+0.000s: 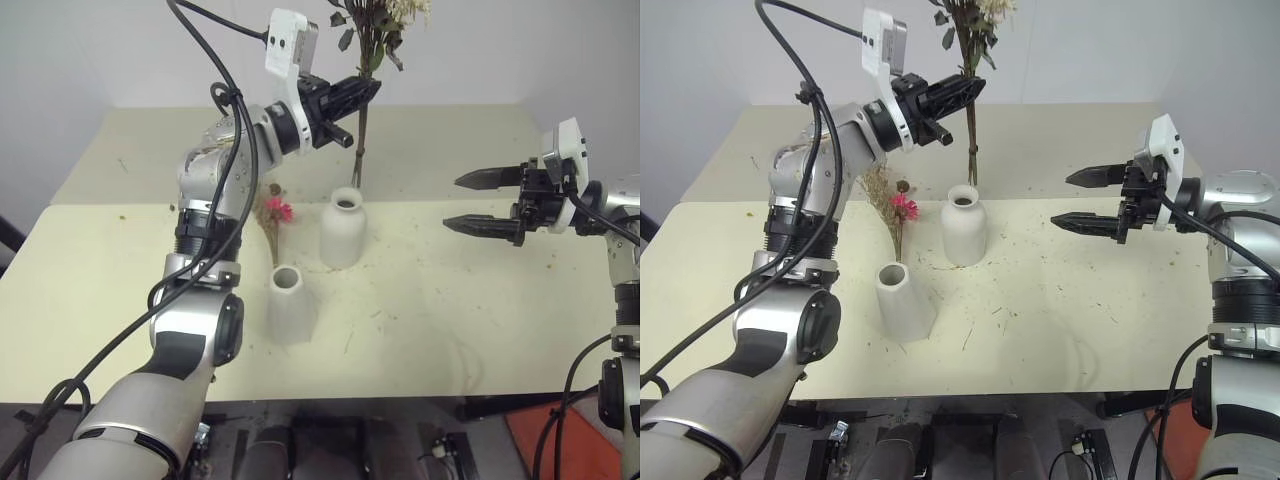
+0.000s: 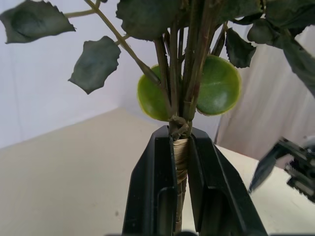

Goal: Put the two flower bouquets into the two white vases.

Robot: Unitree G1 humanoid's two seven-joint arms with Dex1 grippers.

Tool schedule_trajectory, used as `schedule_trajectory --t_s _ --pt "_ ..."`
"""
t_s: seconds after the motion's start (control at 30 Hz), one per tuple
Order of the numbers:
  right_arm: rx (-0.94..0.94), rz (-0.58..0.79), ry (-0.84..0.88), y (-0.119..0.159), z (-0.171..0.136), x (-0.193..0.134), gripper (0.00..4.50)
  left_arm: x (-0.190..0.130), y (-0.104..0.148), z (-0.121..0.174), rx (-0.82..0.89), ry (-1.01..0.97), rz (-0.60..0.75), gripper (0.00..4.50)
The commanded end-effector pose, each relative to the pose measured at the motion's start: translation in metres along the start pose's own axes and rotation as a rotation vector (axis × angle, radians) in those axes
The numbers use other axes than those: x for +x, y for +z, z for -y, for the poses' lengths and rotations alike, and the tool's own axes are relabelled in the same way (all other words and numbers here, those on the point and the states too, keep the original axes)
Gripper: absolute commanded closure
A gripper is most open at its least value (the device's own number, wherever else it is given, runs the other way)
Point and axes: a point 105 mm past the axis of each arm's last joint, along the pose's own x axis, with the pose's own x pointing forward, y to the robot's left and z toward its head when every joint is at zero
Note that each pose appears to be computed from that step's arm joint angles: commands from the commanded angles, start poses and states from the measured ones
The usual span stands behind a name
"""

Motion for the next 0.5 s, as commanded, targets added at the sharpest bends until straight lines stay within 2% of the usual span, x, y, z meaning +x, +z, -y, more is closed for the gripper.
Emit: schedule_trajectory --t_s 0.03,0.33,0.5 --pt "-0.049 0.034 -0.034 0.016 0.003 -0.01 0.0 0.0 0.014 0.013 0.038 -0.05 0.035 4.41" --pt "-0.05 0.037 -0.032 0.014 0.002 -0.008 0.0 -0.006 0.007 0.012 0.057 -0.039 0.02 4.41" --pt "-0.055 0.037 -0.033 0.014 0.002 -0.008 0.0 -0.003 0.018 0.009 0.065 -0.012 0.093 4.41"
